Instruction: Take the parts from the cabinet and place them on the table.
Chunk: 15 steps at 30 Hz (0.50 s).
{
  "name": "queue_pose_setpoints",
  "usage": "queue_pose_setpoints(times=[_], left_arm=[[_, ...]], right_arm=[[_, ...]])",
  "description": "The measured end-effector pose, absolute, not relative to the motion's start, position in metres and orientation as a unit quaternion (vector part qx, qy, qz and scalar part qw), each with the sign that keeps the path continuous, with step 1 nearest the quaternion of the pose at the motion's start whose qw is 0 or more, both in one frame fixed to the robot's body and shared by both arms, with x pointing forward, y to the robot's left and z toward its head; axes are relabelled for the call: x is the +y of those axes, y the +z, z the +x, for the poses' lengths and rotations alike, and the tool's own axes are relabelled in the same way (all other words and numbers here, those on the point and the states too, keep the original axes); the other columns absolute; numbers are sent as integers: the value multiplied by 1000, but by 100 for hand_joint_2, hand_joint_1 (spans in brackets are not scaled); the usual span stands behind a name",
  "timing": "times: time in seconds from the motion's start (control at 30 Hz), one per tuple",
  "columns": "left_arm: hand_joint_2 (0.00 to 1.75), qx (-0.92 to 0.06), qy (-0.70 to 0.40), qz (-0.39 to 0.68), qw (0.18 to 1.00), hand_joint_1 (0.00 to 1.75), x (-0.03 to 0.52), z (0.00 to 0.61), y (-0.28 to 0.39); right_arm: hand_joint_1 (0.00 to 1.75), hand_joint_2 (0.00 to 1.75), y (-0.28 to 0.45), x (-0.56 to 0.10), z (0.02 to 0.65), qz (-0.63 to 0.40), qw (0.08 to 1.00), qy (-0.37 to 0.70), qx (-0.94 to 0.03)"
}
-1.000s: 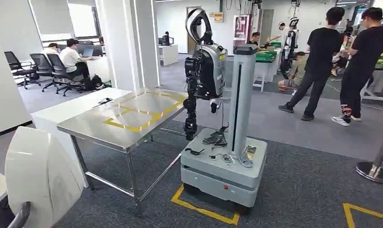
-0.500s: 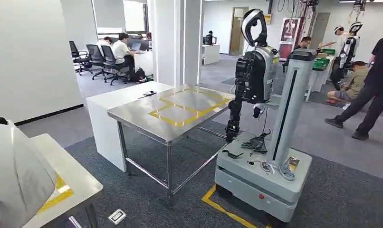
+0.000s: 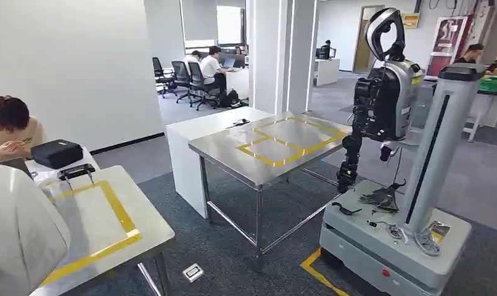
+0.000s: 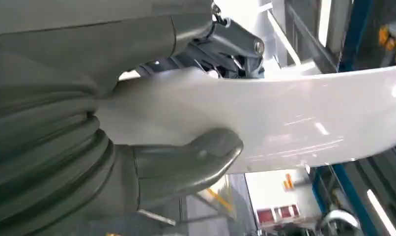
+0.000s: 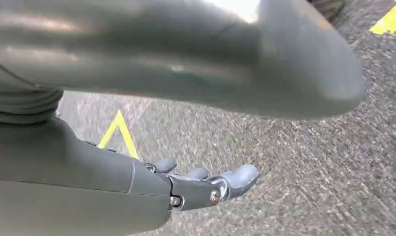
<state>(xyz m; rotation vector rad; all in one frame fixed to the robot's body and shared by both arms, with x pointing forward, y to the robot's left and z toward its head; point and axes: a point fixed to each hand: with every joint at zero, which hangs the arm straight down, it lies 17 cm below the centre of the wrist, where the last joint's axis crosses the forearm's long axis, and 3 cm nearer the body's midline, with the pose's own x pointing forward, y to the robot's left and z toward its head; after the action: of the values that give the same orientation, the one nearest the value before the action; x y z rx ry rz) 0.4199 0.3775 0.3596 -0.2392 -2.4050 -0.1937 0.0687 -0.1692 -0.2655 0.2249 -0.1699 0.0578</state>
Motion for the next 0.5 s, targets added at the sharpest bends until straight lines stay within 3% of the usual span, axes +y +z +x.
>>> queue_pose_setpoints(times=[0.5], left_arm=[[175,-930,-73,-89,350,175,379,420,360]], right_arm=[[0,0,-264,-167,74,114,989,31,-89]])
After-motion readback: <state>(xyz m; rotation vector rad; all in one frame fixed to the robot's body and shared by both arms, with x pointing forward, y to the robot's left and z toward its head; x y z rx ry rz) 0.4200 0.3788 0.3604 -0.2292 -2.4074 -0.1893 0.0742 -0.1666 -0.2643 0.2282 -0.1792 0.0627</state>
